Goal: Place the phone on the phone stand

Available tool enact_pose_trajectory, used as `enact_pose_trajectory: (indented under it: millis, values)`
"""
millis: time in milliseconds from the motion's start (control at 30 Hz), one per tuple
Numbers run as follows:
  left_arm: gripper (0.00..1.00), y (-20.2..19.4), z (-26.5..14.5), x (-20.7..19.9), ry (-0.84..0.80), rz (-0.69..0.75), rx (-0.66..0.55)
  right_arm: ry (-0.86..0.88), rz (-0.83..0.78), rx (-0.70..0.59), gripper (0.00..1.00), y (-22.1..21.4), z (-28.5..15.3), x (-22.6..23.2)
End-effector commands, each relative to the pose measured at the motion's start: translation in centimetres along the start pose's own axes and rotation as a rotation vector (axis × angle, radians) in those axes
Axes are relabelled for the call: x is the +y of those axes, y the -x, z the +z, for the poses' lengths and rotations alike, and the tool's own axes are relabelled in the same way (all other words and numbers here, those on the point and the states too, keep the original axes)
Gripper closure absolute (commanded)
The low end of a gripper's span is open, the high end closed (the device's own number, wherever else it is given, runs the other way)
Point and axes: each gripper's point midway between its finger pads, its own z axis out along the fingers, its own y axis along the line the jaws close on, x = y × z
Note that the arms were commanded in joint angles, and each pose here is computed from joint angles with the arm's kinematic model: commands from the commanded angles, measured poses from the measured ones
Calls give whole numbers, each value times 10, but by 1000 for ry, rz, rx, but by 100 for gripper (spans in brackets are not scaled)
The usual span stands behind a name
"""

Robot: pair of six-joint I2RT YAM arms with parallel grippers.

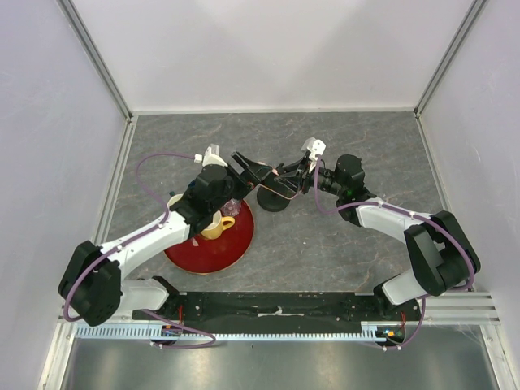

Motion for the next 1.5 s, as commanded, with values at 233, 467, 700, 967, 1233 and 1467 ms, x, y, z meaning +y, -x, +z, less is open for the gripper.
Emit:
enact_pose_trajectory:
  millis: [233, 467, 700, 967, 1233, 1467]
  values:
    - [2, 31, 11, -34, -128, -99, -161, 18, 33, 20, 97, -4, -2, 4]
    - [2, 26, 17, -31, -121, -68, -149, 26, 33, 21, 96, -3, -1, 5]
    - [38, 23, 25, -29, -127, 86, -157, 35, 42, 28, 74, -3, 0, 7]
    - [98, 21, 18, -35, -73, 430, -186, 15, 78, 10, 10, 15, -1, 8]
    - [98, 12, 23, -38, 8, 715, -198, -153, 158, -87, 2, 61, -28, -9]
    - [98, 10, 40, -34, 79, 998, -156, -491, 374, -199, 2, 70, -87, -81]
